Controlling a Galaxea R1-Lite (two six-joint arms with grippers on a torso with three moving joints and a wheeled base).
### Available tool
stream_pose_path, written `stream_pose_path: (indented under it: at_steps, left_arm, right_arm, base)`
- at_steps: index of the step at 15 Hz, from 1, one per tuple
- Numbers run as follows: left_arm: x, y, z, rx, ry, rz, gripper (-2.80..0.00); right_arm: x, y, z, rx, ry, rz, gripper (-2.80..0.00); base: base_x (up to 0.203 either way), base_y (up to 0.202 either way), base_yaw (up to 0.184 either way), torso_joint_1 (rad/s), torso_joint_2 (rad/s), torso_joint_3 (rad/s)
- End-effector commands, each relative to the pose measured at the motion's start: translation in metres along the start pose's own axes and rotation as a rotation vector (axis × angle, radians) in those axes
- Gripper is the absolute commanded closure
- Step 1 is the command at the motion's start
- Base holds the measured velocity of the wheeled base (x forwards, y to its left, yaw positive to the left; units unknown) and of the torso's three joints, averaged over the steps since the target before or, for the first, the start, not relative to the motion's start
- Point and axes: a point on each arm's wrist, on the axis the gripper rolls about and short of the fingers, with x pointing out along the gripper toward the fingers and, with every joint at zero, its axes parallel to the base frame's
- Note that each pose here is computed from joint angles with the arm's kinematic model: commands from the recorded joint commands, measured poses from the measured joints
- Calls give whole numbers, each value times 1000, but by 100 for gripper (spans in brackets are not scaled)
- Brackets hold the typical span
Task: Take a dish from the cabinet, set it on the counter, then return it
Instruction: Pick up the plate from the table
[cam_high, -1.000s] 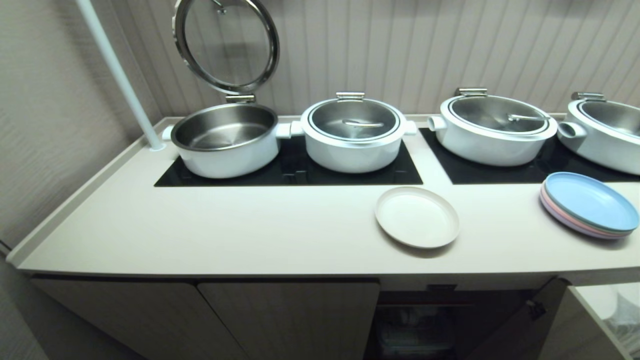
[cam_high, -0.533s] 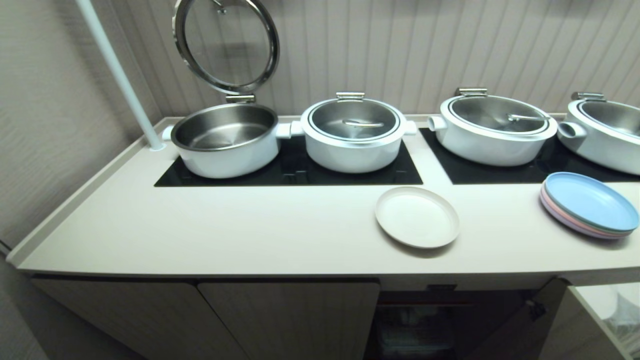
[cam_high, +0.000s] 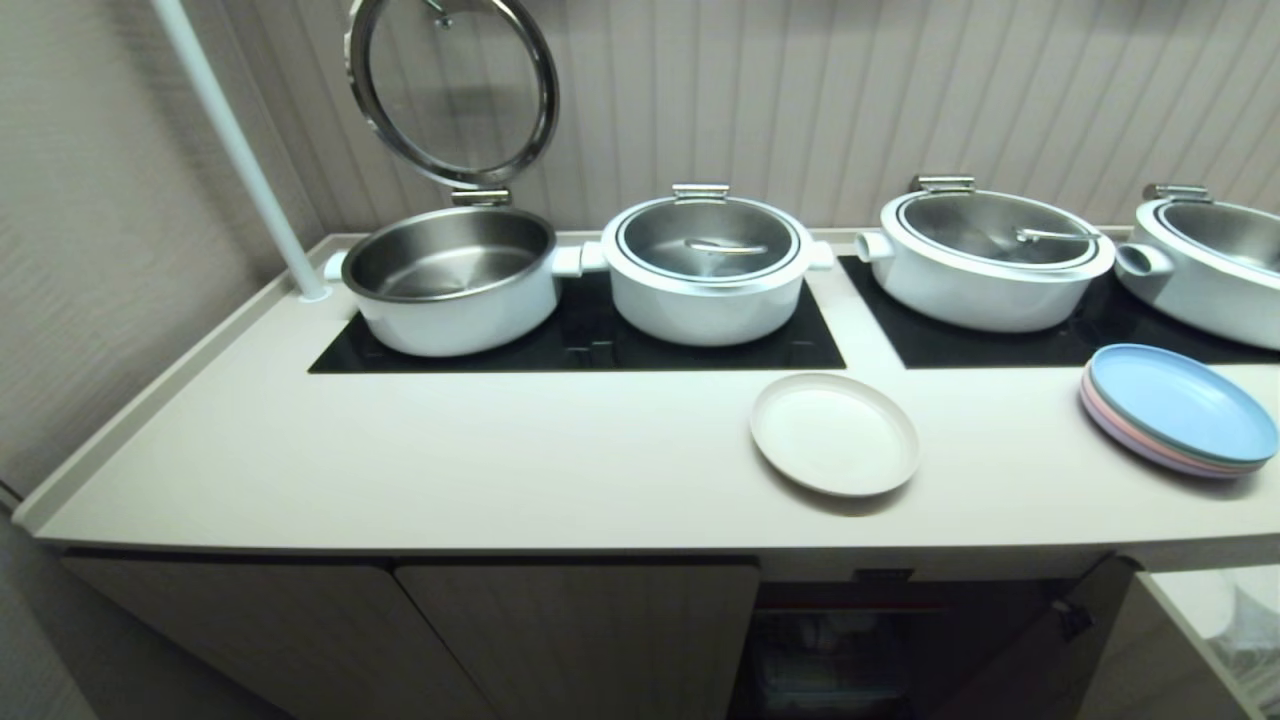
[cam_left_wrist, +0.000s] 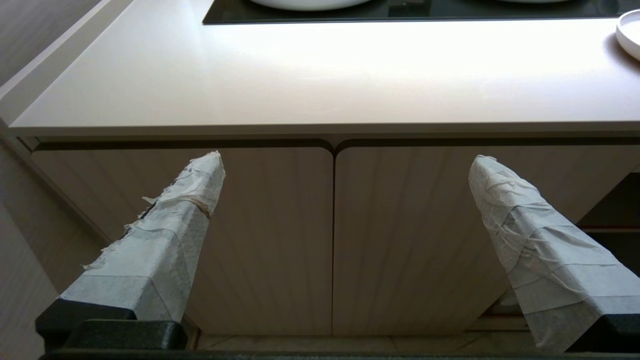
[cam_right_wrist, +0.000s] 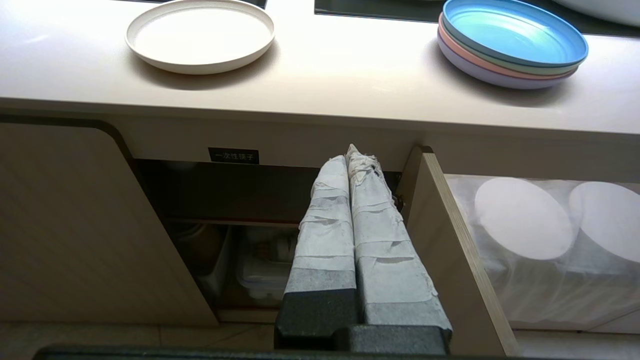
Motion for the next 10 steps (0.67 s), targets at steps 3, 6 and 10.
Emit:
stream_pose_path:
  at_steps: [3,6,10]
  left_arm:
    - [0,0,0,0,0,1,-280]
    - [0,0,0,0,0,1,-280]
    - [0,0,0,0,0,-1,-280]
  right_arm:
    - [0,0,0,1,2,12,0]
    - [-1,1,5,-36,-30,59,0]
    - [-11,-1,32,-40,-56,61,0]
  base:
    - [0,0,0,0,0,0]
    - [0,0,0,0,0,0]
    - [0,0,0,0,0,0]
